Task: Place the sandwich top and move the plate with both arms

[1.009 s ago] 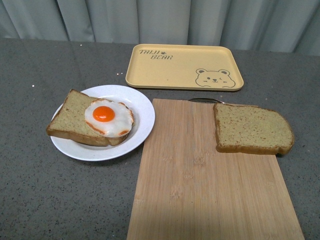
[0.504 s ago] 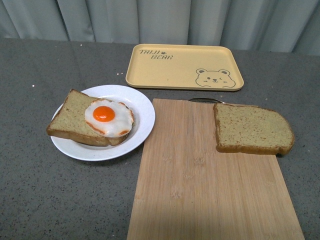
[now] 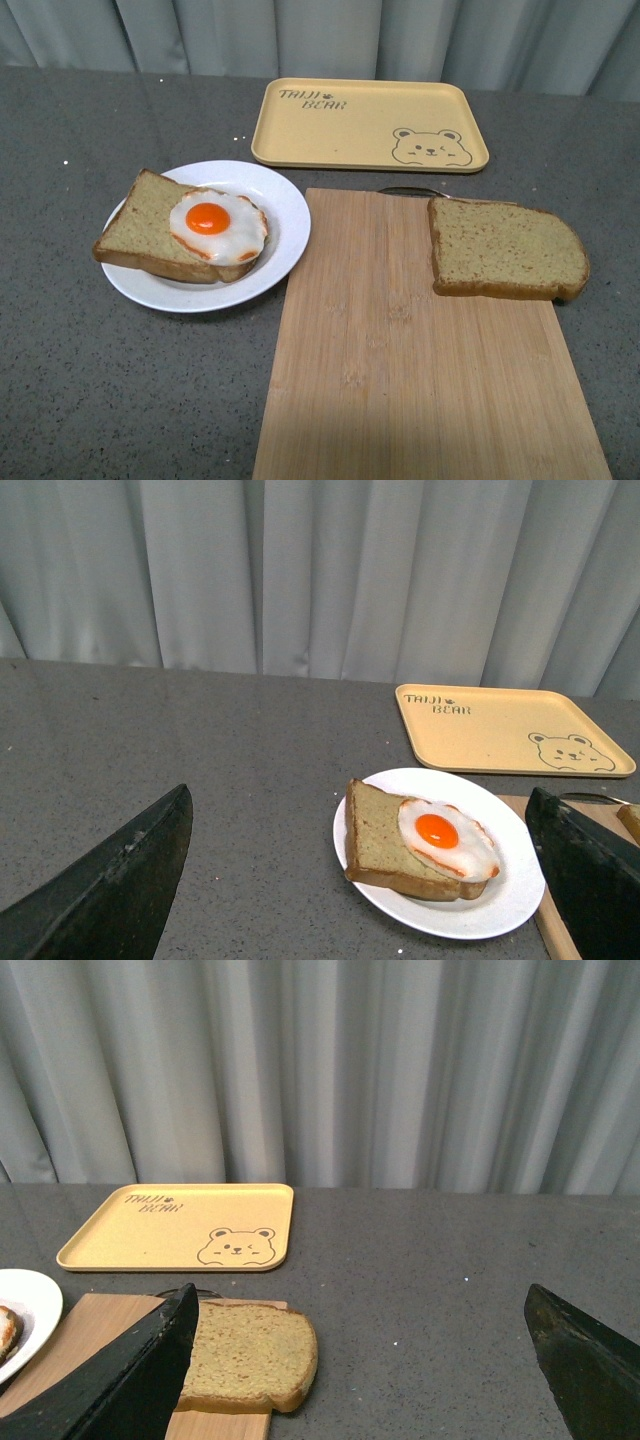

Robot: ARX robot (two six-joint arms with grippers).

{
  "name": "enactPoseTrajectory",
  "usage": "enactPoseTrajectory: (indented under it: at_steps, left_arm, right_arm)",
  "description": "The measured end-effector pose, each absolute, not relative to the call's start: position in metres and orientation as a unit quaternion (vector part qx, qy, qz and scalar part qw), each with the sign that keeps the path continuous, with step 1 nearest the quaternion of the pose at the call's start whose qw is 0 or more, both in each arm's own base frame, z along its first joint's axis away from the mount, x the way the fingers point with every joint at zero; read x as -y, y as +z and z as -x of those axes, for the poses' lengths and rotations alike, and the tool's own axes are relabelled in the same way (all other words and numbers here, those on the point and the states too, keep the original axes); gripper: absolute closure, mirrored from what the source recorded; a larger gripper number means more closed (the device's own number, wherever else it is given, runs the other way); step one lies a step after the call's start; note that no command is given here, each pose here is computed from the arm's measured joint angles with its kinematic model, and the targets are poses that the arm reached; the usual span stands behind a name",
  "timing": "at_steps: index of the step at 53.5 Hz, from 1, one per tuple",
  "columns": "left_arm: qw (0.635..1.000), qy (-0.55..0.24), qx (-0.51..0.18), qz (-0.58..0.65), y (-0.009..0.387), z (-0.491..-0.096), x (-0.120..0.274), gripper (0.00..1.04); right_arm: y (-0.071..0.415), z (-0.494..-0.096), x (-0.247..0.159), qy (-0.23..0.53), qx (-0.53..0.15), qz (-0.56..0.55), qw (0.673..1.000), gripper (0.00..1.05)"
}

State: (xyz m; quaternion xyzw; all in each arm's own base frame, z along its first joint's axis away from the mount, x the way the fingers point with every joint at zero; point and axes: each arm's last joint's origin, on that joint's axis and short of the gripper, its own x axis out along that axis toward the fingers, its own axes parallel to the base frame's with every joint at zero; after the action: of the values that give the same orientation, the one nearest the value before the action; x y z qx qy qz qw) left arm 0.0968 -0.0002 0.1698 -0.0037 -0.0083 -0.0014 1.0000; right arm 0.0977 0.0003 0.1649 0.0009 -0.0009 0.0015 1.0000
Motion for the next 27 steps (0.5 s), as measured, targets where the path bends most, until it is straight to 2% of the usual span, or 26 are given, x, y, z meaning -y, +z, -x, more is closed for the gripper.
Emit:
enactPoseTrajectory:
  at_steps: [4,8,10,21,27]
  left_arm:
    - [1.0,-0.002,0.008,0.004,0.17,-0.097,0.0,0.07]
    - [1.0,-0.001,0.009,0.004,0.17,-0.097,0.0,0.07]
    - [1.0,-0.001,0.008,0.004,0.17,-0.097,0.0,0.07]
    - [1.0,-0.001,0.008,0.004,0.17,-0.097,0.0,0.07]
    - [1.0,-0.001,0.008,0.004,0.17,-0.097,0.0,0.07]
  right_arm:
    - [0.164,-0.1,0.0,-0.076,-0.021,0.038,0.996,0.09]
    - [0.162,-0.106,0.002,-0.179,-0.075,0.105,0.975,0.09]
    - [0.161,-0.112,0.005,-0.196,-0.098,0.121,0.968,0.09]
    - [0.159,-0.163,0.018,-0.13,-0.173,0.082,0.973,0.09]
    - [0.149,-0.192,0.023,-0.081,-0.247,0.036,0.965,0.09]
